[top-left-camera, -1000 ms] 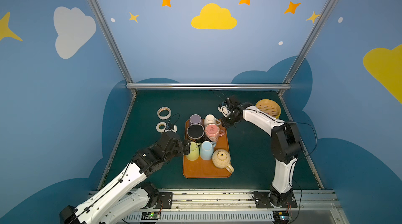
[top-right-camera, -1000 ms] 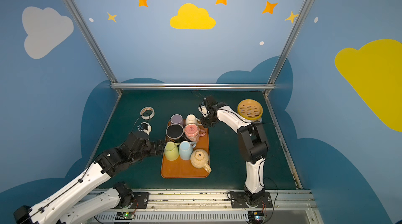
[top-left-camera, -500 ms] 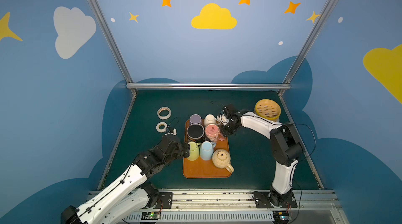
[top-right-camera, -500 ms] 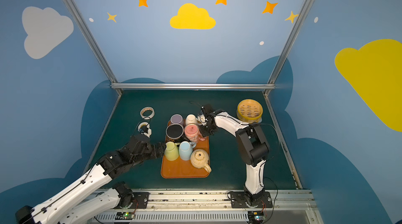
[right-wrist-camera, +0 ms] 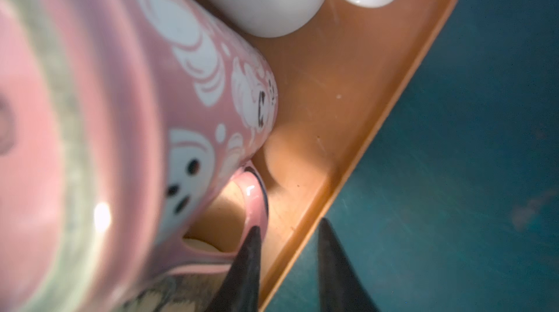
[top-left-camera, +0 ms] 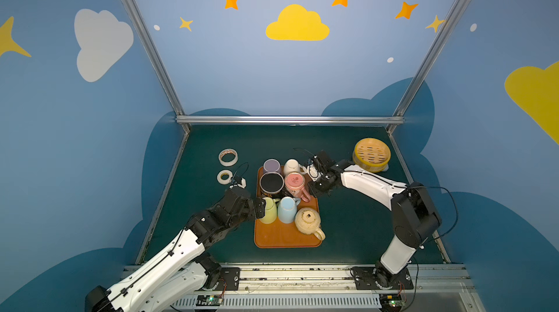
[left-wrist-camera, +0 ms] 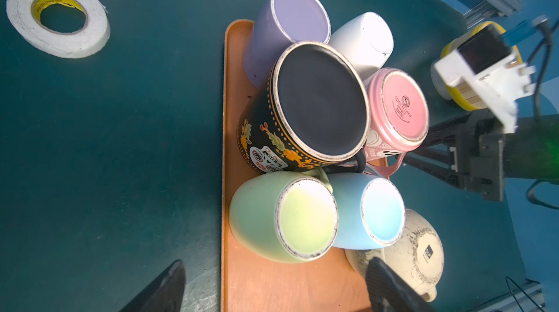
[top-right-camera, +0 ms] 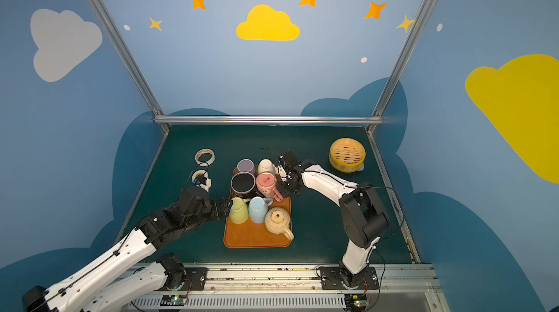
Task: Turn the mug right side up
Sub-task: Rotate the mug on the tray, then pick up the mug from the tray.
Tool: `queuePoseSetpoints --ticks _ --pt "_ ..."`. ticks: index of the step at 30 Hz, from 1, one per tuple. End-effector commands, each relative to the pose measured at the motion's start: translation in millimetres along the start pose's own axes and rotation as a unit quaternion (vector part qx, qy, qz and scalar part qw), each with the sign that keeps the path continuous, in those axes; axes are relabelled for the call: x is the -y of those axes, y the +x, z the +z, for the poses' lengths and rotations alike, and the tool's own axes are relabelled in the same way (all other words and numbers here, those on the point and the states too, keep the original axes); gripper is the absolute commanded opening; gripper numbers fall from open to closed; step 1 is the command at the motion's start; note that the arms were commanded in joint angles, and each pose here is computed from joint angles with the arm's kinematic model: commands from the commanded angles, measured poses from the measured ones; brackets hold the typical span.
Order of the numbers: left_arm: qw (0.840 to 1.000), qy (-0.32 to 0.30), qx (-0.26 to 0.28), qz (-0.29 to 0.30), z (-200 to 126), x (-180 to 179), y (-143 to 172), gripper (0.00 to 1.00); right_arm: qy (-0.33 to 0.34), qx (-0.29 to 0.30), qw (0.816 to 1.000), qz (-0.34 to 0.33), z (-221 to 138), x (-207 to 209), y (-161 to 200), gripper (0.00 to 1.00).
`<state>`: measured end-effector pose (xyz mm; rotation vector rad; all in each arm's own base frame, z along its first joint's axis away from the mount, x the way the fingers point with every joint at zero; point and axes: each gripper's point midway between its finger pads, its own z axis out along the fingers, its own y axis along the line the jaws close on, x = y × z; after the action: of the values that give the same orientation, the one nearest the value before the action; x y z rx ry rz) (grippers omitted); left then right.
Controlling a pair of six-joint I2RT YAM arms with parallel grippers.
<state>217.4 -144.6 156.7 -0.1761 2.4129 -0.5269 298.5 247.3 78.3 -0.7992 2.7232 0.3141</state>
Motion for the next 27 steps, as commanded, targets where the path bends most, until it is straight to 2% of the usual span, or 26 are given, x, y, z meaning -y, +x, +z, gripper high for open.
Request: queuePoseSetpoints --ticks 1,4,12,27 --pt "1.0 0.001 0.01 0.014 -5 3 -8 0.95 0.029 0.018 0.999 -0.007 -29 7 0 0.37" --pt "0.999 0.0 0.019 0.028 -11 6 -16 1.0 0.026 0.026 0.999 -0.028 -48 1 3 0.41" --pt "0.998 0.002 0.034 0.048 -22 11 -28 1.0 -0.007 0.014 0.996 -0.085 -63 -25 19 0.5" --pt "0.998 0.012 0.029 0.049 -36 6 -20 1.0 -0.017 -0.039 0.99 -0.134 -28 -43 13 0.51"
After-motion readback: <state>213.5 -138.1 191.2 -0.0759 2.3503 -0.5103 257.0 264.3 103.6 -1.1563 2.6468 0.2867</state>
